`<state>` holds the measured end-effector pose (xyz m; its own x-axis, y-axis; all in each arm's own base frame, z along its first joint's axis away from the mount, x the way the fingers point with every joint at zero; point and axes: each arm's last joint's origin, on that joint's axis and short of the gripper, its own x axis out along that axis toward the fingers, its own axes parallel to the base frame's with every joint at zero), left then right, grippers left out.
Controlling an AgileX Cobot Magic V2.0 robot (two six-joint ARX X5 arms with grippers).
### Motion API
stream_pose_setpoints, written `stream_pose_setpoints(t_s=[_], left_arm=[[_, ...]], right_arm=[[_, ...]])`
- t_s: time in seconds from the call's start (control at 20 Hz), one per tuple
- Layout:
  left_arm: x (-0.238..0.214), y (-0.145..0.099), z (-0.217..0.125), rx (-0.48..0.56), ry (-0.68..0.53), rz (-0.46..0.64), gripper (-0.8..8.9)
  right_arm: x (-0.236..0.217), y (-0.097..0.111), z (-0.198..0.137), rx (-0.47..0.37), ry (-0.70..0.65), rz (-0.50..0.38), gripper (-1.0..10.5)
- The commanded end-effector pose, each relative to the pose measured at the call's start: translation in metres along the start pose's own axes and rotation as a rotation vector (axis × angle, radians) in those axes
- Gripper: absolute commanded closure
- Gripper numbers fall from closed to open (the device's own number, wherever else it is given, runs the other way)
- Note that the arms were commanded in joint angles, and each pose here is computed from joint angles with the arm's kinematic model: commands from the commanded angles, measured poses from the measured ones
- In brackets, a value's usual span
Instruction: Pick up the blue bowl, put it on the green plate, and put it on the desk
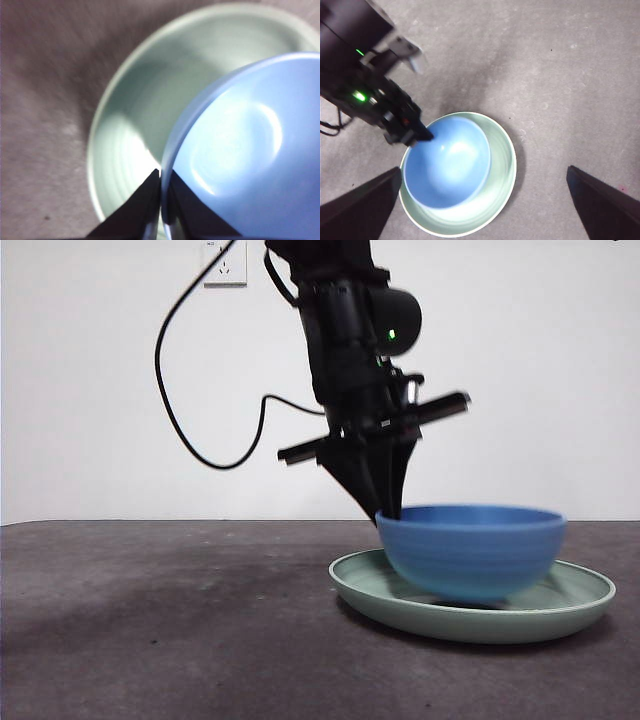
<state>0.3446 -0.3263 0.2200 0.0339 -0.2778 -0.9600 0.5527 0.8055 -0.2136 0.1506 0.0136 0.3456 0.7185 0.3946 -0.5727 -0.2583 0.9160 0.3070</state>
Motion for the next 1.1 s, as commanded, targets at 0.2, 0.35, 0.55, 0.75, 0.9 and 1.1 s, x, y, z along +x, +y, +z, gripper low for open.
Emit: stream_pose_setpoints(t_s=[0.2,0.35,0.55,0.75,0.9,1.1], left_arm=[[0.011,-0.008,0.003,0.080,-0.005,0.075,7.95],[0.011,-0.008,0.004,0.093,-0.009,0.074,7.83],[0.005,-0.010,0.007,0.099,-0.040,0.069,6.15],[-0.022,-0.016,0.010,0.129,-0.066,0.065,3.58],[-0.054,-0.020,0.003,0.149,-0.075,0.061,2.95],[-0.108,-0.024,-0.018,0.176,-0.099,0.060,1.90]], right_arm=[[-0.002,0.002,0.004,-0.005,-0.017,0.004,3.5],[-0.002,0.002,0.004,-0.005,-0.017,0.003,3.5],[-0.002,0.002,0.004,-0.005,-0.017,0.003,3.5],[-0.002,0.002,0.004,-0.005,-0.017,0.003,3.5],[-0.002,0.002,0.004,-0.005,-0.017,0.003,3.5],[-0.002,0.002,0.004,-0.005,-0.017,0.003,3.5]])
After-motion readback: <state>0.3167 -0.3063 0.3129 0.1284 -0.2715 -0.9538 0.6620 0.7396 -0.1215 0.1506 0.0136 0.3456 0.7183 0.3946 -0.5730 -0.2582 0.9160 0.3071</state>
